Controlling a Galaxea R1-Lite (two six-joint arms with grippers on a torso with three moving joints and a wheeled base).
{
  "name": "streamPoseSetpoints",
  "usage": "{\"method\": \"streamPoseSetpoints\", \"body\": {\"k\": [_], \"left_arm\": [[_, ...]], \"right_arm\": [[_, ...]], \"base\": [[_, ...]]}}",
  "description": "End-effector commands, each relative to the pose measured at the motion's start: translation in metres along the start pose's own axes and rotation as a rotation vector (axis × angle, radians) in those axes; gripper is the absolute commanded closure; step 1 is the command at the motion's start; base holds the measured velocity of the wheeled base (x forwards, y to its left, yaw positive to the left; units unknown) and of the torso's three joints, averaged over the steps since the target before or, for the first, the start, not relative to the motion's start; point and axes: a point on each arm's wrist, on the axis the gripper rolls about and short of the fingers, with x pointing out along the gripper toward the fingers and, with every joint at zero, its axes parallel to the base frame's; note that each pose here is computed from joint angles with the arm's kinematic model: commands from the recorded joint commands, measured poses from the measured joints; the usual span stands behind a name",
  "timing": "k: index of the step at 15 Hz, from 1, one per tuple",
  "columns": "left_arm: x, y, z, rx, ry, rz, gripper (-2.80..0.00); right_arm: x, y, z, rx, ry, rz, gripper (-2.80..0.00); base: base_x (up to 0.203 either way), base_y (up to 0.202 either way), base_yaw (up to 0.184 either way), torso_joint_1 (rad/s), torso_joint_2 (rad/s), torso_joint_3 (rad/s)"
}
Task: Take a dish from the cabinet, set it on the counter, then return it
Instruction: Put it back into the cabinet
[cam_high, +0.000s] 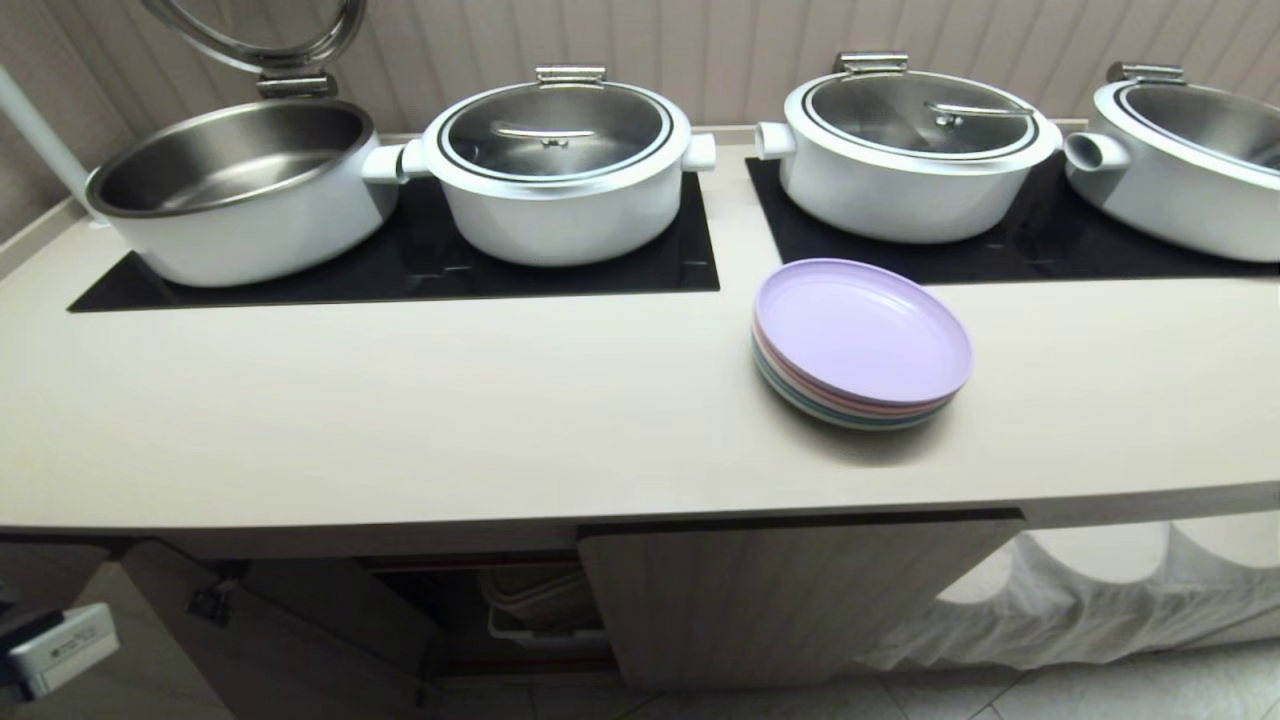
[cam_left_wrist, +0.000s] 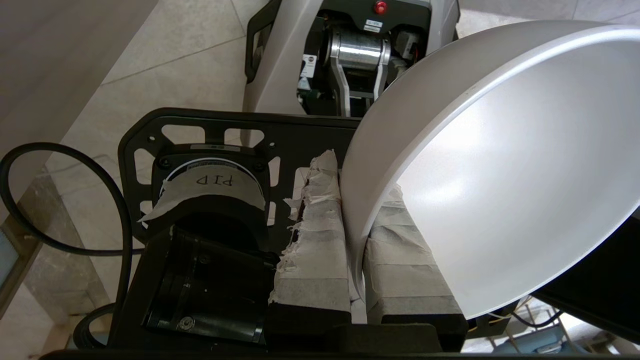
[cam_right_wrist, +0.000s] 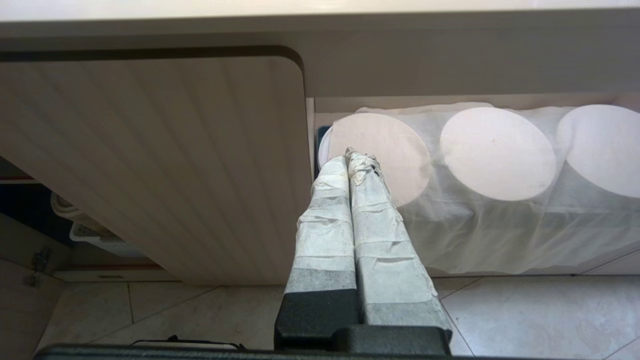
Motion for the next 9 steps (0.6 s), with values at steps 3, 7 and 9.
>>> {"method": "streamPoseSetpoints", "body": {"k": [3,7,9], "left_arm": [[-0.0007,0.0003,-0.0004,-0.005,0.0,0.001,0.0],[-0.0013,0.0001,-0.0003,-0.003,-0.003,0.0,0.0],[-0.0012,0.0002,-0.0005,-0.002,-0.003,-0.001,0.0]], "right_arm": [[0.0001,0.0,0.0001,0.0,0.001,0.001,0.0],[0.0001,0.0,0.0001,0.001,0.001,0.0,0.0],[0.0001,0.0,0.0001,0.001,0.001,0.001,0.0]], "base": [[0.0,0.0,0.0,-0.152,0.33,0.175],[0.0,0.0,0.0,-0.166,0.35,0.185],[0.0,0.0,0.0,-0.172,0.38,0.197]]}}
